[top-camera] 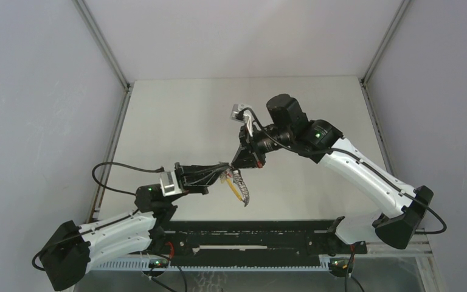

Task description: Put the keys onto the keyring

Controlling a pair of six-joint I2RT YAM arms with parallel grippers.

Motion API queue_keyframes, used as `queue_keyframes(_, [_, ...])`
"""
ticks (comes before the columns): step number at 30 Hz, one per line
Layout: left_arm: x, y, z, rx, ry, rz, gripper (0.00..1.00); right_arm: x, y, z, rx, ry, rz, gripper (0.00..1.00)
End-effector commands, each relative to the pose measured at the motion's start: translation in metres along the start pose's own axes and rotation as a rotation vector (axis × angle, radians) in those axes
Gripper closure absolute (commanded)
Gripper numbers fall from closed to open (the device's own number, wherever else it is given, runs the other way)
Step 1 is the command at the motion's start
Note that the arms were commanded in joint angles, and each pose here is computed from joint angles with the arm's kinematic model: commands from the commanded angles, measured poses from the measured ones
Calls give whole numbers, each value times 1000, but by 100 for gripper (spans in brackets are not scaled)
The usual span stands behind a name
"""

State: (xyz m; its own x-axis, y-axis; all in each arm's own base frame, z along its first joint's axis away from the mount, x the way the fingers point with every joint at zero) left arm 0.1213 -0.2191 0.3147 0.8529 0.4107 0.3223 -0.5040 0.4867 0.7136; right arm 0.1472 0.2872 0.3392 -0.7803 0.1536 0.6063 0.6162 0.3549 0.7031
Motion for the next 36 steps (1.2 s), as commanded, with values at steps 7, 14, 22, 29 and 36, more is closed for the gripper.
queue_keyframes(7, [8, 7, -1, -41, 72, 53, 100, 9, -1, -2, 6, -90, -72, 100])
queue_keyframes(14, [7, 6, -3, -37, 72, 49, 100, 7, 3, -24, -115, -132, -147, 87])
queue_keyframes(22, [7, 7, -3, -42, 69, 51, 100, 12, -2, -49, -252, -50, -263, 65])
queue_keyframes(29, [6, 10, -1, -52, 62, 41, 100, 8, 3, -39, -319, 23, -384, 63])
queue_keyframes(36, [6, 13, 0, -61, 56, 38, 100, 2, 7, -25, -317, 78, -435, 63])
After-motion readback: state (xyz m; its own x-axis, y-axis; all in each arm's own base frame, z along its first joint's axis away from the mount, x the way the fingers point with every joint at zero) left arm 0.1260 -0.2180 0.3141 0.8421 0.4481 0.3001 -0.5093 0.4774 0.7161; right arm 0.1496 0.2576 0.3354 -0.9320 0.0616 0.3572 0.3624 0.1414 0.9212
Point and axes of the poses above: each gripper's point midway between its finger pads, its own z axis out along the fingers, its own x axis along the line the jaws close on, y = z × x, the point moved 5 cm from there along -z, back along the fingers, and after that the axes turned 12 degrees about z, right-handed, at the moved point
